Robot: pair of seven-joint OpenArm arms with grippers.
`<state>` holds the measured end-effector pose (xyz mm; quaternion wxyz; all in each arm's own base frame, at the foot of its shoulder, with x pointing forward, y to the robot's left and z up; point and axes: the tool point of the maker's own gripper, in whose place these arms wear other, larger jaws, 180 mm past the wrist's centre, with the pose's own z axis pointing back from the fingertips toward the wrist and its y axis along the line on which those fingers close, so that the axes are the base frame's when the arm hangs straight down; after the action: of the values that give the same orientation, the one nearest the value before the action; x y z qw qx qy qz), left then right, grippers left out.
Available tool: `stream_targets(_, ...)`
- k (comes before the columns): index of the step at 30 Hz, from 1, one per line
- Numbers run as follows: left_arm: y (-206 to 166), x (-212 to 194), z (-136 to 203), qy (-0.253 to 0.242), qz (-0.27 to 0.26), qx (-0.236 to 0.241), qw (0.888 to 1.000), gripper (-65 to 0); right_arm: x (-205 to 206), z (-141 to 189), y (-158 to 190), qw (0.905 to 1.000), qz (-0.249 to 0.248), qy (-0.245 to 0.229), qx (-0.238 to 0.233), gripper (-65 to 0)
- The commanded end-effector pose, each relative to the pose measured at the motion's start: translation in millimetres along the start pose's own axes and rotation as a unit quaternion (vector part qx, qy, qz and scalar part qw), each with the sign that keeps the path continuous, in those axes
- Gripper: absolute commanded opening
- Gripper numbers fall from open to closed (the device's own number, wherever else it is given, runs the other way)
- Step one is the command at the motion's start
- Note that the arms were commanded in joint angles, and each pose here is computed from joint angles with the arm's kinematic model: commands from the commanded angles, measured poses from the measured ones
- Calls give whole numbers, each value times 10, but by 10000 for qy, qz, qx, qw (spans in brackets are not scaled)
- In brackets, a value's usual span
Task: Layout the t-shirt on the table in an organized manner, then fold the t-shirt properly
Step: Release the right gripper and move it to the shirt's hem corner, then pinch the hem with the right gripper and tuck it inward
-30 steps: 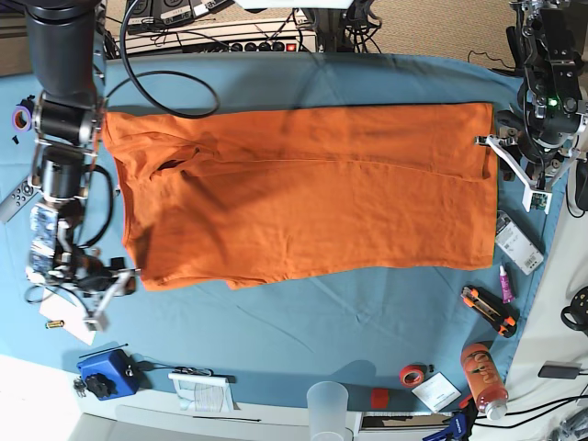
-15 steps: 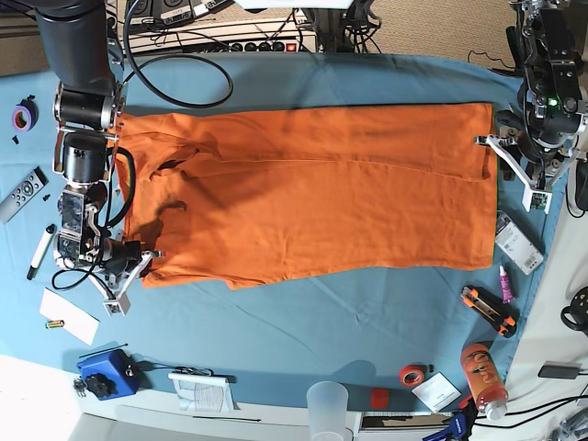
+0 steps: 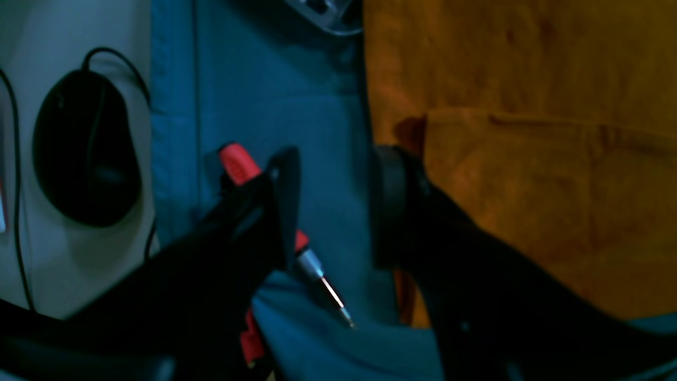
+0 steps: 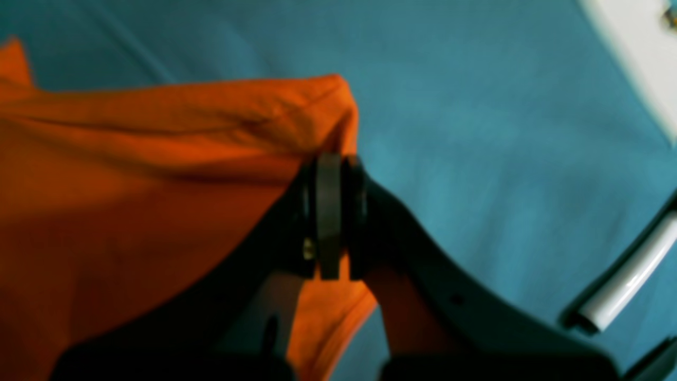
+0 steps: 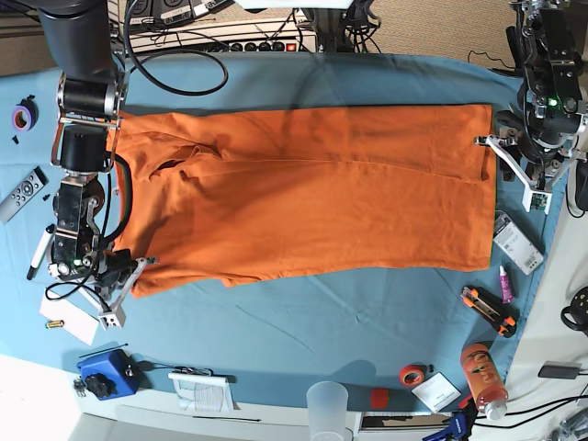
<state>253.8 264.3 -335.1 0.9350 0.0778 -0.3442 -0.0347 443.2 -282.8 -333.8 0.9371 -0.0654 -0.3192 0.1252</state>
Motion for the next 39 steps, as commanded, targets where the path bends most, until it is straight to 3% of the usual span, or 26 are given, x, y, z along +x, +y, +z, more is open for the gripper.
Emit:
stream_targets(1,54,110,40,-185,-67,88,9998,-424,161,113,-105,9995,62,-268,-152,-650)
stream_targets(16,54,110,40,-187,-67,88,9998,-424,-481,676,594,9923,1150,-454,-111,-650)
stream_targets(24,53,119,40,-208,-67,85,9997,-424,-1014,642,797,9924,1218,-15,157,-650)
stream_targets(31,53,117,40,-205,-67,85,9997,-424,-1033,642,821,9910,1319,6,223,-650)
stream_targets(35,54,117,40,-204,-68,89,9997,-424,-1102,654,860,9892,1381,275,399,-519)
stream_targets(37,53,117,40,-206,-68,87,9997,-424,-1064,672,890,9900,1242,367,555,-499)
stream_targets(39,53,117,40,-207,-66,86,9997,-424,-895,711,909,9908,1178,150,645,-499)
